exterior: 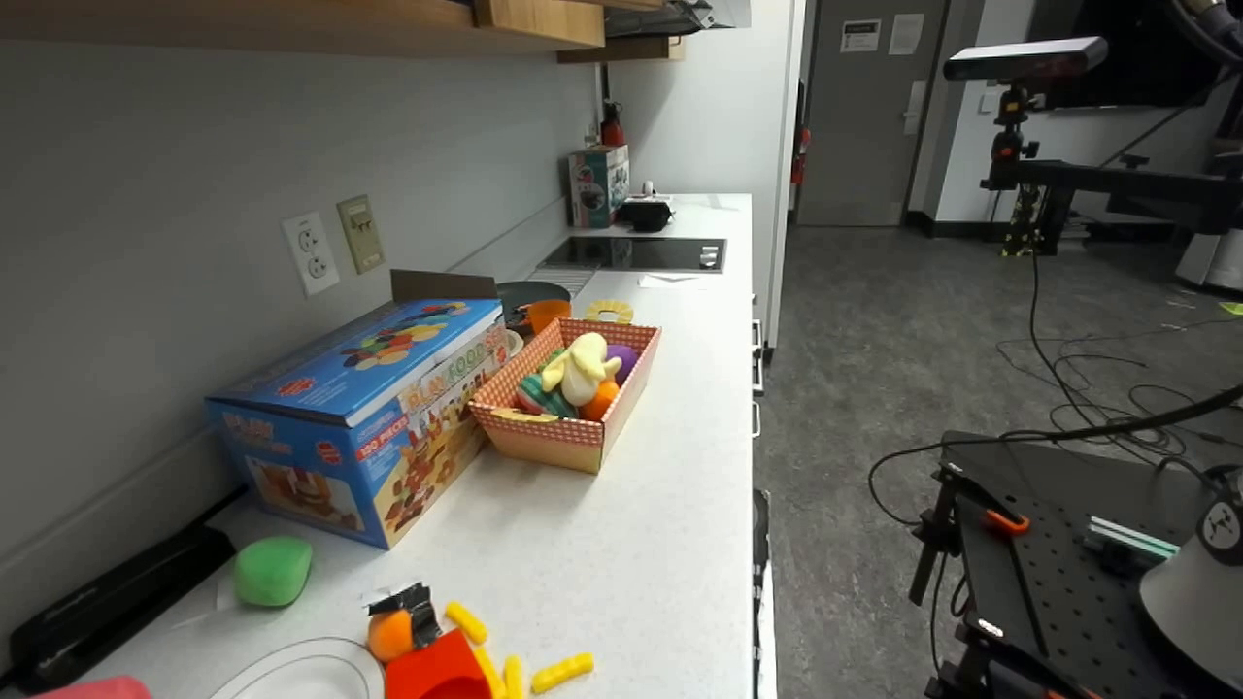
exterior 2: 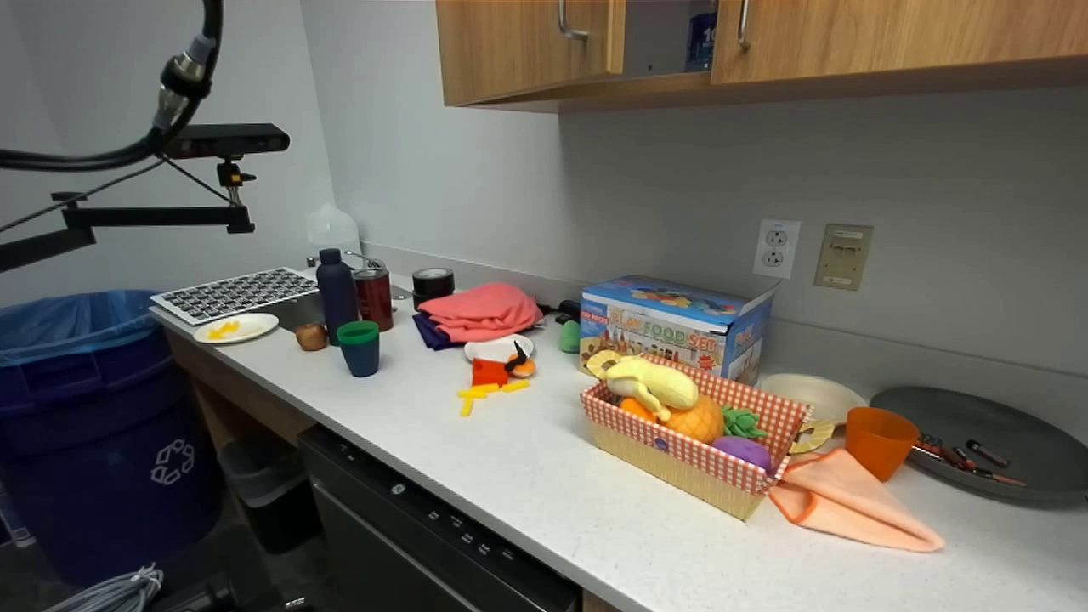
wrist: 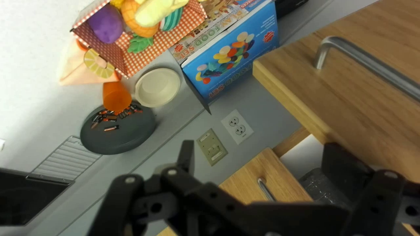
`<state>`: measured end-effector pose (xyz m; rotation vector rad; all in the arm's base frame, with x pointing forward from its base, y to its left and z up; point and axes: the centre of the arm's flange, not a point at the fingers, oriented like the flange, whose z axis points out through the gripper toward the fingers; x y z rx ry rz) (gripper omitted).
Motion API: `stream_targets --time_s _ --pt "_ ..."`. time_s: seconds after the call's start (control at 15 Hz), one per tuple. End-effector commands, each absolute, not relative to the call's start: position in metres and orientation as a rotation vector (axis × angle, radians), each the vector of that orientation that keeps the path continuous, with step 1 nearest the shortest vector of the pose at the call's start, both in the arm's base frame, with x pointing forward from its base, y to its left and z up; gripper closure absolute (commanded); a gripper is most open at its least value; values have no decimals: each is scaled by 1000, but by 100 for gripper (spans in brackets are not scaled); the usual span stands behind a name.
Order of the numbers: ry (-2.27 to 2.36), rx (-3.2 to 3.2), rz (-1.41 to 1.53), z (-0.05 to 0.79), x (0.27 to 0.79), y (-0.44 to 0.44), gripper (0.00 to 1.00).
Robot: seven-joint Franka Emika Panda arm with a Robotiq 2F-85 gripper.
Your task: Open the left and right cabinet doors, respectively
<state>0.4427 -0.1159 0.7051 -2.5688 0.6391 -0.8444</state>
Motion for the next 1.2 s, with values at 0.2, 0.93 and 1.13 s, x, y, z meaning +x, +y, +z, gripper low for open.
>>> stream_targets --time_s 0.2,0.93,1.13 --pt "538 -2443 -629 718 462 -121 0" --pt "286 -2119 -275 760 418 -60 0" --pt "153 -2096 -204 766 408 -46 0"
